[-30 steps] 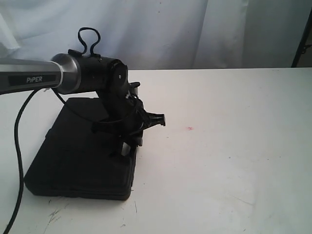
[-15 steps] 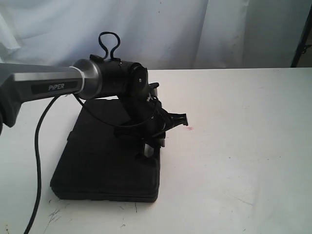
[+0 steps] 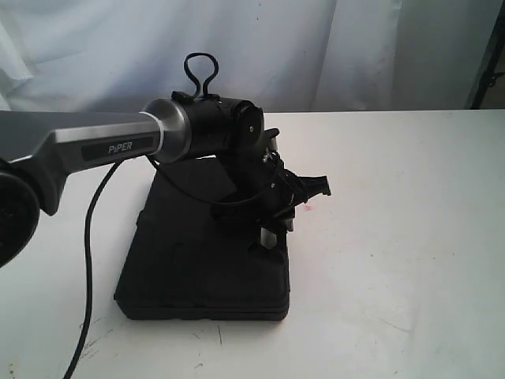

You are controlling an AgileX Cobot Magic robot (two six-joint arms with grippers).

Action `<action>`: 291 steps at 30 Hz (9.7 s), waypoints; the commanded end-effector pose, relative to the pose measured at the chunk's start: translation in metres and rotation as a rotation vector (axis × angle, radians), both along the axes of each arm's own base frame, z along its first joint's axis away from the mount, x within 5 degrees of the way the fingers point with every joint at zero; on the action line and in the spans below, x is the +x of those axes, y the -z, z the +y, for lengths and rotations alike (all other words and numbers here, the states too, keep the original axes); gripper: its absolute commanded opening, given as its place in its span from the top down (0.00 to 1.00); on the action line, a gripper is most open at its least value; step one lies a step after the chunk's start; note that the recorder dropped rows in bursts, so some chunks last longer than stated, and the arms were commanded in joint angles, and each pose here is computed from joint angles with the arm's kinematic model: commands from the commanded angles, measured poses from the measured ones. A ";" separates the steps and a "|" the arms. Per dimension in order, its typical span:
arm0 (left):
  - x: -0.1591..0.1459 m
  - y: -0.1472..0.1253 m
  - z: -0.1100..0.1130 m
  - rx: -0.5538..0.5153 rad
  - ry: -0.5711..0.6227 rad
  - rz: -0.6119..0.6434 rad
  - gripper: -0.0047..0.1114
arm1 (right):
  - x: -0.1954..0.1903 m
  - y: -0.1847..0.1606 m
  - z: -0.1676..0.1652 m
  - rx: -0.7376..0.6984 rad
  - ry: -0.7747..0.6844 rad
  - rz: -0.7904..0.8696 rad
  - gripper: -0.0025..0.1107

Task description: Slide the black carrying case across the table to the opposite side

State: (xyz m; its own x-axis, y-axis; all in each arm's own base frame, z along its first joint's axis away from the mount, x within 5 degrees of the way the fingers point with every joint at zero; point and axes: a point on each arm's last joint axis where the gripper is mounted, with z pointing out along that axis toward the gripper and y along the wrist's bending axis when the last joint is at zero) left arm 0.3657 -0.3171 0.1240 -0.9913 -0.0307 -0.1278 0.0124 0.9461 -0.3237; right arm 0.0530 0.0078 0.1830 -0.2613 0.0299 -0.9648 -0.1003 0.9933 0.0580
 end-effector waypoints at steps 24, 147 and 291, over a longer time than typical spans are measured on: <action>-0.002 -0.004 -0.045 -0.118 -0.007 -0.059 0.94 | 0.000 0.001 0.000 -0.011 0.000 -0.003 0.98; -0.158 -0.185 0.180 0.468 0.250 -0.609 0.96 | 0.000 0.001 0.000 -0.011 0.000 -0.003 0.98; -0.312 -0.058 0.317 0.228 -0.250 -1.159 0.96 | -0.002 -0.055 -0.007 0.046 0.079 -0.623 0.98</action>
